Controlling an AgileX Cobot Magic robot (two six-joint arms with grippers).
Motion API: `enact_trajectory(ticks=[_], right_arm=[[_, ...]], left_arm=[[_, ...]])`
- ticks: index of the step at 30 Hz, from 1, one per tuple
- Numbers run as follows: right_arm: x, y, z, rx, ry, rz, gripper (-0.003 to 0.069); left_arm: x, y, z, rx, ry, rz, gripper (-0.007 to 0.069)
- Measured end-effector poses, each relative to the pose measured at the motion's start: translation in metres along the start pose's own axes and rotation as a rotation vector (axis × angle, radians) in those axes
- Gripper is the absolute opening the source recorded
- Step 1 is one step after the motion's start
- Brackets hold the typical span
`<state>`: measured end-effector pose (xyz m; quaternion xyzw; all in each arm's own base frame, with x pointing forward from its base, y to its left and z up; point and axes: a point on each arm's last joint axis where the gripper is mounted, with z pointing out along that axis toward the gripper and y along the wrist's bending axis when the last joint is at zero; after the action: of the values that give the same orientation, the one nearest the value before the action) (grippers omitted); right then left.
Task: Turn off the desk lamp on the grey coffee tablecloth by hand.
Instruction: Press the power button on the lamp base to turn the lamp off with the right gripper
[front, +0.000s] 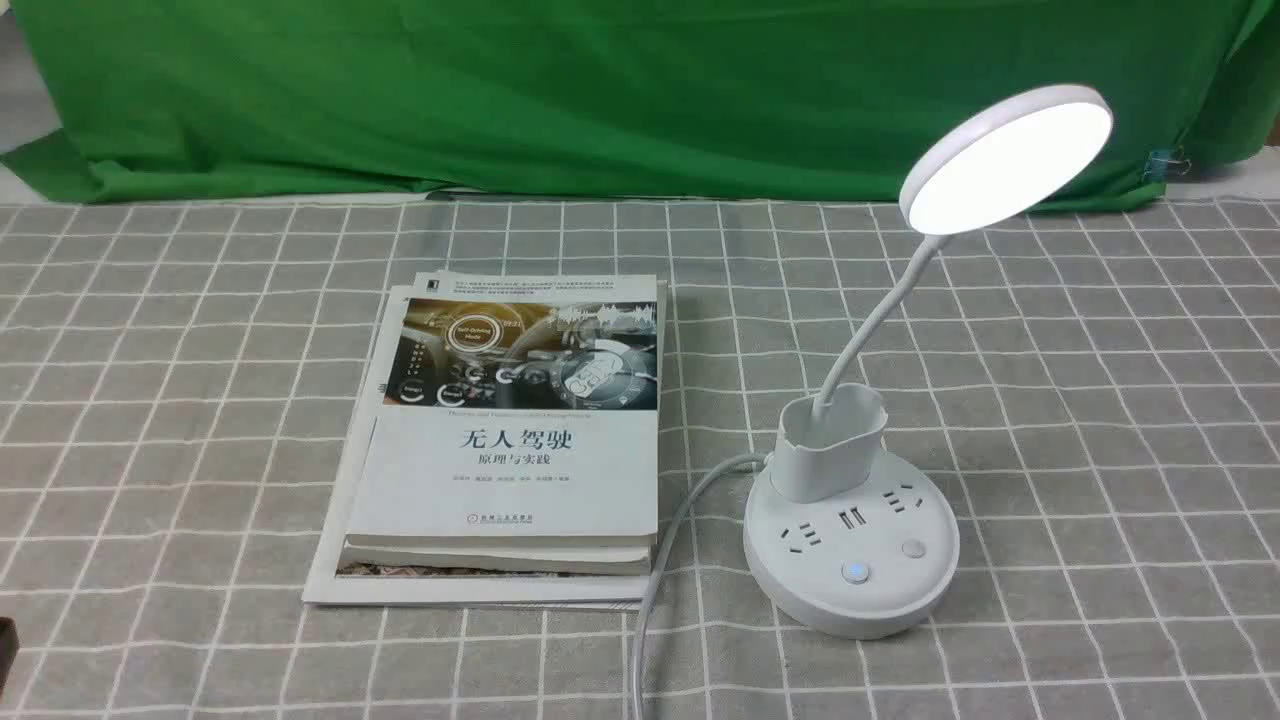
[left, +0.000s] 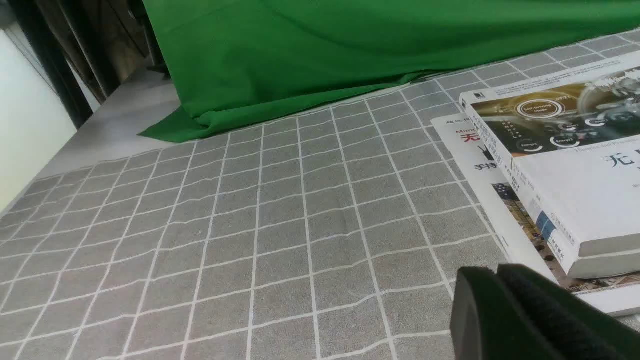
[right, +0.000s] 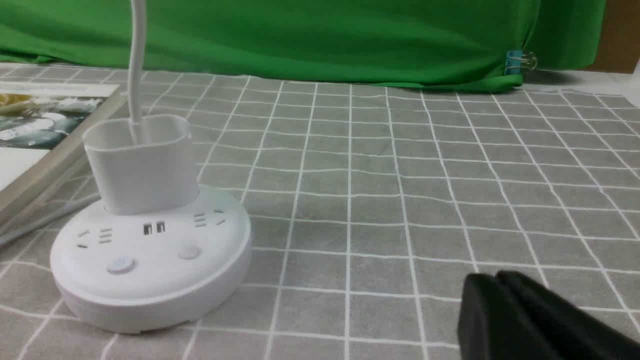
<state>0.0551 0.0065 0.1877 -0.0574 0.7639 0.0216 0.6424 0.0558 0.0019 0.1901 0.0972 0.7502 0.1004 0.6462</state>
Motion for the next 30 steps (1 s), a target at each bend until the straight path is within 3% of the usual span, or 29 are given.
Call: enact_trajectory(ticks=[30], right_arm=[[-0.0032, -0.0003, -0.0001, 0.007, -0.033, 0.0, 0.0056]], left_arm=[[0.0, 0.0, 0.0, 0.0, 0.0, 0.0, 0.0019]])
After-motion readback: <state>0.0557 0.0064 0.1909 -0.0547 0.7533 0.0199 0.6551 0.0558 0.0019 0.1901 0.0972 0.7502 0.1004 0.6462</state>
